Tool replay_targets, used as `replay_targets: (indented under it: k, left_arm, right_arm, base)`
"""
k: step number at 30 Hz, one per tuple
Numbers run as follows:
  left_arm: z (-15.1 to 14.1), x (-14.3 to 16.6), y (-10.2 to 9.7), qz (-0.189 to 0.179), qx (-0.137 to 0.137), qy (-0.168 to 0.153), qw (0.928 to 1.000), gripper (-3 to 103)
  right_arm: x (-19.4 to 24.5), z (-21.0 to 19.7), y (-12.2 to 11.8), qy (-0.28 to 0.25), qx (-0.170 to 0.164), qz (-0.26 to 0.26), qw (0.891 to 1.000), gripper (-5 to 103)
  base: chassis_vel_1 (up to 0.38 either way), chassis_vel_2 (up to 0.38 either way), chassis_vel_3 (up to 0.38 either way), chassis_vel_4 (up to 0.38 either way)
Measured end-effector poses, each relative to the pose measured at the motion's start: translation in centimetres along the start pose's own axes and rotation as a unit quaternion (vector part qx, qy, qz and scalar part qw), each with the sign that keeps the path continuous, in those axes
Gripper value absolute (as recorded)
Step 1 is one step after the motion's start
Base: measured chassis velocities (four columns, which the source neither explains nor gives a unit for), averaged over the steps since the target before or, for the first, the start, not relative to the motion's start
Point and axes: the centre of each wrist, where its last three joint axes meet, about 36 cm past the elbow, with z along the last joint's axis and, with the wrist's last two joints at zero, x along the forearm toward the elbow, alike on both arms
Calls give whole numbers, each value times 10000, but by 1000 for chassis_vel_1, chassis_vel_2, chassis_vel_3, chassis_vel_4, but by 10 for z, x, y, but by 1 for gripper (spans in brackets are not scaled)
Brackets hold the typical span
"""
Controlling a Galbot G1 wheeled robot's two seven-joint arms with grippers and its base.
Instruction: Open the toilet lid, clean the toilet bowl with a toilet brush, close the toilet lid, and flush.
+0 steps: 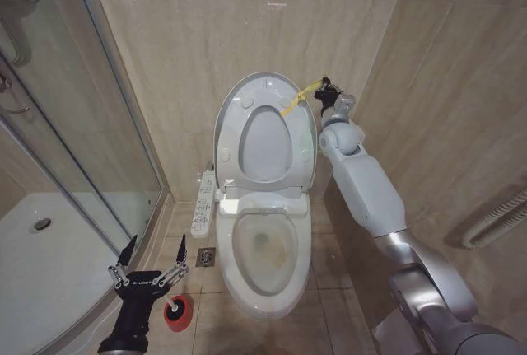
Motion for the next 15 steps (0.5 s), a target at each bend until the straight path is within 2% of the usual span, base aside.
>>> replay_targets:
  k: [13, 15]
  left_arm:
    - [0, 0, 0, 0, 0, 0, 10000, 100]
    - [0, 0, 0, 0, 0, 0, 10000, 100]
  right_arm:
    - [30, -5, -10, 137, -186, -143, 9996, 0]
    - [47, -12, -12, 205, -376, -375, 9984, 0]
  base:
    - [0, 0, 0, 0]
    - [0, 0, 0, 0]
